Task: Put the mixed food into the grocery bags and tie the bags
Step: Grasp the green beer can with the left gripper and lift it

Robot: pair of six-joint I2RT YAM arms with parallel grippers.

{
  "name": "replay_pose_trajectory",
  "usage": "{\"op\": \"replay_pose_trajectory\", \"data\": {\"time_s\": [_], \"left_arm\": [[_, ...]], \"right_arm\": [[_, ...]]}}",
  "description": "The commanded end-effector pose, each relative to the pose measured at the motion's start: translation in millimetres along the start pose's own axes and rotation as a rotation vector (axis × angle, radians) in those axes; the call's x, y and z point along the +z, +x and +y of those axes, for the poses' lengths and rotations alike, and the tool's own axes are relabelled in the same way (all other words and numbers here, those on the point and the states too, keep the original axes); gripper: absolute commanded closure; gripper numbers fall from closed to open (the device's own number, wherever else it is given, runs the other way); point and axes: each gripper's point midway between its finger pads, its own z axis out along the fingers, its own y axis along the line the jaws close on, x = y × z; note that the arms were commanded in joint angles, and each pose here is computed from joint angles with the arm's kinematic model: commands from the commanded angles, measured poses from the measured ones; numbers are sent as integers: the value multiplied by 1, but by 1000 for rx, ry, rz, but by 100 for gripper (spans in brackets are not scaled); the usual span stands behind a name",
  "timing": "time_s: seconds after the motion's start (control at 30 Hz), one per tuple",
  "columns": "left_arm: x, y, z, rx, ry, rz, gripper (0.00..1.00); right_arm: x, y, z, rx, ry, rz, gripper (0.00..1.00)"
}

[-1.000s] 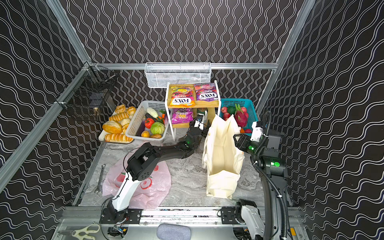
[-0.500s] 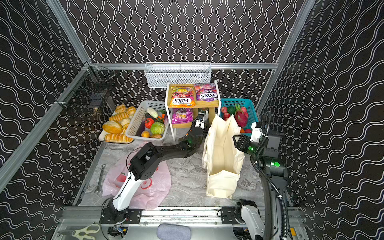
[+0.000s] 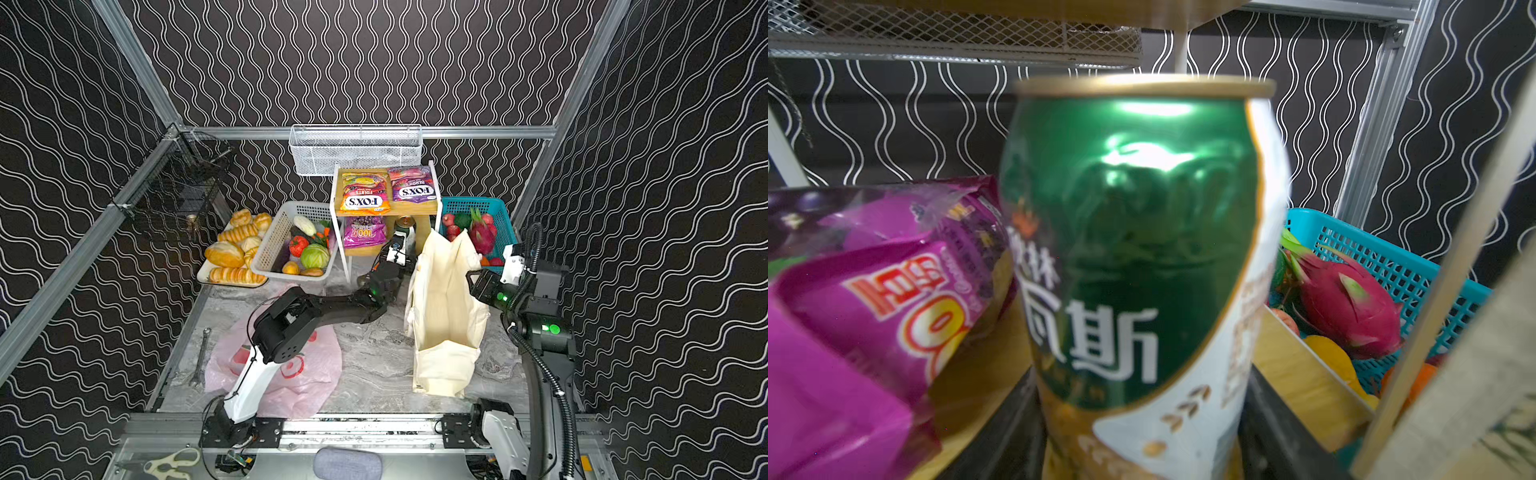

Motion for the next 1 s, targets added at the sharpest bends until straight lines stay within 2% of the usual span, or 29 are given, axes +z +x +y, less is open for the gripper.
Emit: {"op": "replay_pose_trajectory", "data": {"time_s": [0.0,0.23,0.37,0.43,0.53,0.67,0.77,0.97], "left_arm": [[3,-7,-1,1,-3,-19,29],[13,-5,-5,5,-19,-9,21],[15,-2,-4,-5,-29,-2,21],[15,-1,-5,-4,-25,1,26],[12,-6,-6,1,-10,-21,41],[-1,-19,-9,2,61,-67,54],[-14,-33,-5,-7,86,-97,59],[-41,-57,7,6,117,-155,61]], "right_arm": [[-2,0,1,-4,3,1,40],[-4,3,1,-4,-1,11,40],[-2,7,0,1,-3,26,40],[-1,7,0,2,-1,29,40],[-1,8,0,5,-3,29,40],[-7,3,-2,13,24,5,40],[-17,-6,4,0,26,-40,39],[-35,-20,22,-18,-12,-78,39]]}}
